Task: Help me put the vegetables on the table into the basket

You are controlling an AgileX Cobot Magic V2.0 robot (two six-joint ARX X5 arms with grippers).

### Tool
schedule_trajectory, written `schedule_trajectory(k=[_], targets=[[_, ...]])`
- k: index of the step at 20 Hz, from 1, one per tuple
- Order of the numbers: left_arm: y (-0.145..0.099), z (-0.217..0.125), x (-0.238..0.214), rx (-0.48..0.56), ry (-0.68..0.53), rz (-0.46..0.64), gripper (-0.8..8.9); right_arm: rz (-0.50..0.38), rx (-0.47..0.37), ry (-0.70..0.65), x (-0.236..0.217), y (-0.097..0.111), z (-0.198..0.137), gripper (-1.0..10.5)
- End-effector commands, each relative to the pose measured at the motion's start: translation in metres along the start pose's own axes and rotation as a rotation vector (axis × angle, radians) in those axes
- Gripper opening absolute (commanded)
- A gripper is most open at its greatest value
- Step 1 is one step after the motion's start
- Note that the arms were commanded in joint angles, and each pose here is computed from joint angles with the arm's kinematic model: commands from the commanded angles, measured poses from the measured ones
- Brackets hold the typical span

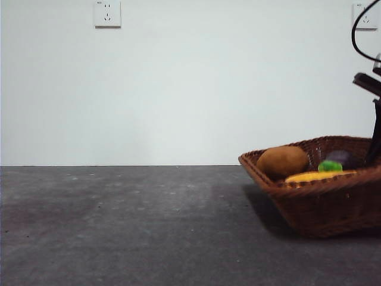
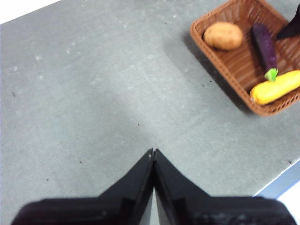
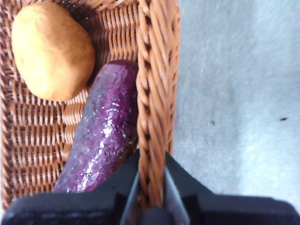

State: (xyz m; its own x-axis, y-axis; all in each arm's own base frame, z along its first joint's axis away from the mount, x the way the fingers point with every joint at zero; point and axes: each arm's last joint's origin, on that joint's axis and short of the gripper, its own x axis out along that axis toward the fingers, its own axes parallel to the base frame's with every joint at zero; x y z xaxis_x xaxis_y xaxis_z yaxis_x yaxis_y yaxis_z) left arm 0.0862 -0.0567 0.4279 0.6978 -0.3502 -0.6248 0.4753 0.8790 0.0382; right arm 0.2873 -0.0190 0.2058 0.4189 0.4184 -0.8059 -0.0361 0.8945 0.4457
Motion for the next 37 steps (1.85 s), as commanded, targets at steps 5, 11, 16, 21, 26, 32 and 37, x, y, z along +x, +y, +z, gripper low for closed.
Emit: schedule_trajectory(k=[5,11,16,21,26,32,37], targets=[[0.000,0.003,0.005,-0.004,0.009,0.002,-0.08,-0.007,-0.022,0.018,0.025,-0.013,-0.006,-0.1],[-0.001,0.003,0.006,-0.003,0.013,0.002,-0.08,-0.013,-0.045,0.006,0.039,-0.020,-0.001,-0.1],[-0.001,0.004,0.008,-0.002,0.019,0.002,-0.08,-0.013,-0.046,0.008,0.038,-0.020,0.000,-0.1],[-0.001,0.004,0.008,-0.002,0.019,0.002,-0.08,0.005,-0.073,-0.043,0.032,-0.015,0.008,3.4],[-0.001,0.004,0.008,0.000,0.020,0.003,-0.08,-0.009,-0.119,-0.121,-0.016,0.010,0.024,3.5],[-0.001,0.004,0.009,0.024,0.021,0.002,-0.08,0.022,-0.139,-0.083,-0.101,0.053,-0.017,2.8],[-0.001,0.004,0.009,0.039,0.021,0.002,-0.08,0.045,-0.176,-0.044,-0.144,0.073,-0.064,1.6]])
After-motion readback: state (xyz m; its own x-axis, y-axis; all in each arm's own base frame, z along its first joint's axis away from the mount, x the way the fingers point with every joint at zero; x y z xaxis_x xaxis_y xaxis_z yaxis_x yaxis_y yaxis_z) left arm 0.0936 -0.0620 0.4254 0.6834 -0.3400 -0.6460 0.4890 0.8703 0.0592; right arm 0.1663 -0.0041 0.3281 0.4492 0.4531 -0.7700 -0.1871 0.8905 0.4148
